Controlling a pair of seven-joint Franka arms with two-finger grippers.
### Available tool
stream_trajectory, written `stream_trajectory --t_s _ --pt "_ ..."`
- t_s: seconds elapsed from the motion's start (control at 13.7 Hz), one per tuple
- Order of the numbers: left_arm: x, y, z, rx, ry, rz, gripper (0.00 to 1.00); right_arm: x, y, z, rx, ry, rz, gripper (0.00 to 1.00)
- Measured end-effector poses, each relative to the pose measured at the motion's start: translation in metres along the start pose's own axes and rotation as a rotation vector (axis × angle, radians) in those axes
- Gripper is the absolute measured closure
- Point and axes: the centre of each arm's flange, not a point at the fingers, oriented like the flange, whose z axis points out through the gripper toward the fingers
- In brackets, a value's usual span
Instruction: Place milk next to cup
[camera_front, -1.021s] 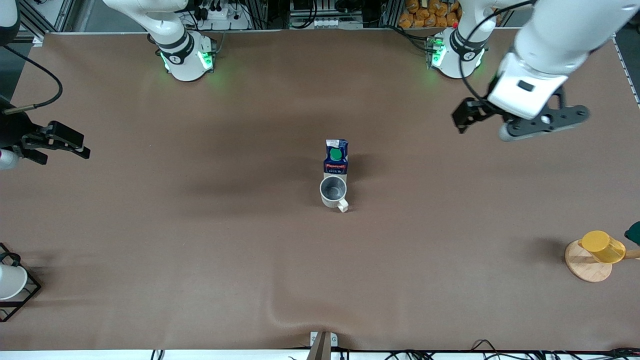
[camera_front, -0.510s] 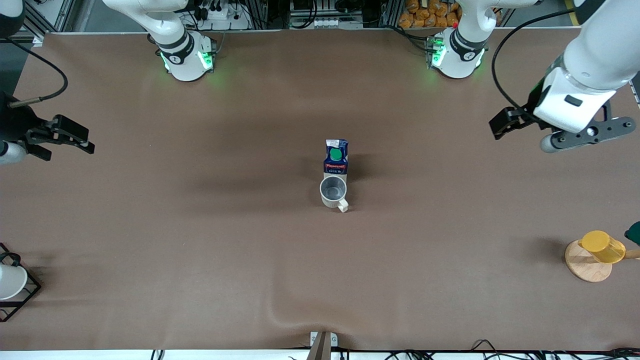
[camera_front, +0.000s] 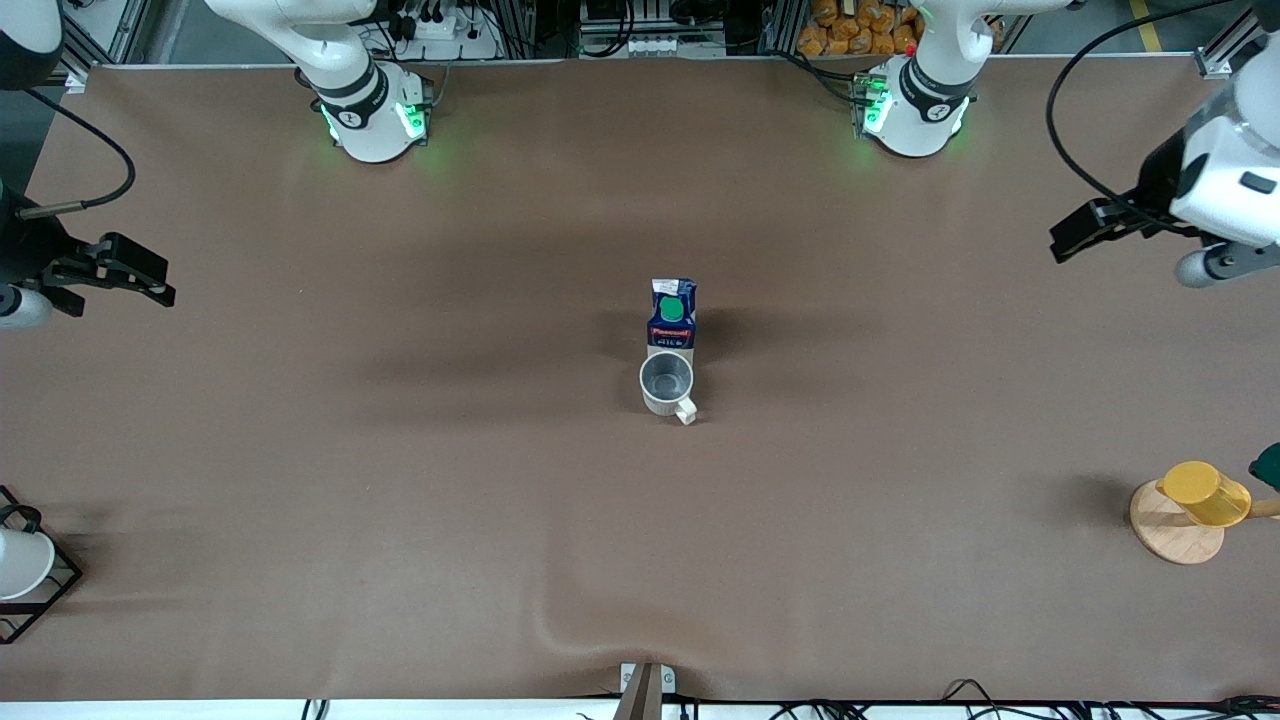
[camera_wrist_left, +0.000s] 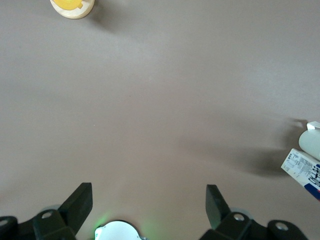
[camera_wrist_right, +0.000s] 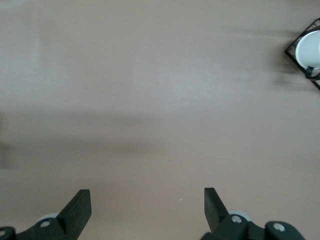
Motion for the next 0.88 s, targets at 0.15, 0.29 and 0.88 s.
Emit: stream_trajectory --t_s 0.15,0.29,0.88 --pt "-0.005 -0.005 0.001 0.003 -0.007 0.000 0.00 -0.001 0.001 -0.002 -0.008 0.003 0.001 0.00" --pt "-0.011 -0.007 0.000 0.004 -0.005 0.007 0.00 -0.003 0.001 -0.003 -0.008 0.001 0.001 0.00" --pt "-0.011 -0.013 0.000 -0.037 -0.020 0.054 0.00 -0.016 -0.001 -0.006 -0.007 0.000 0.000 0.00"
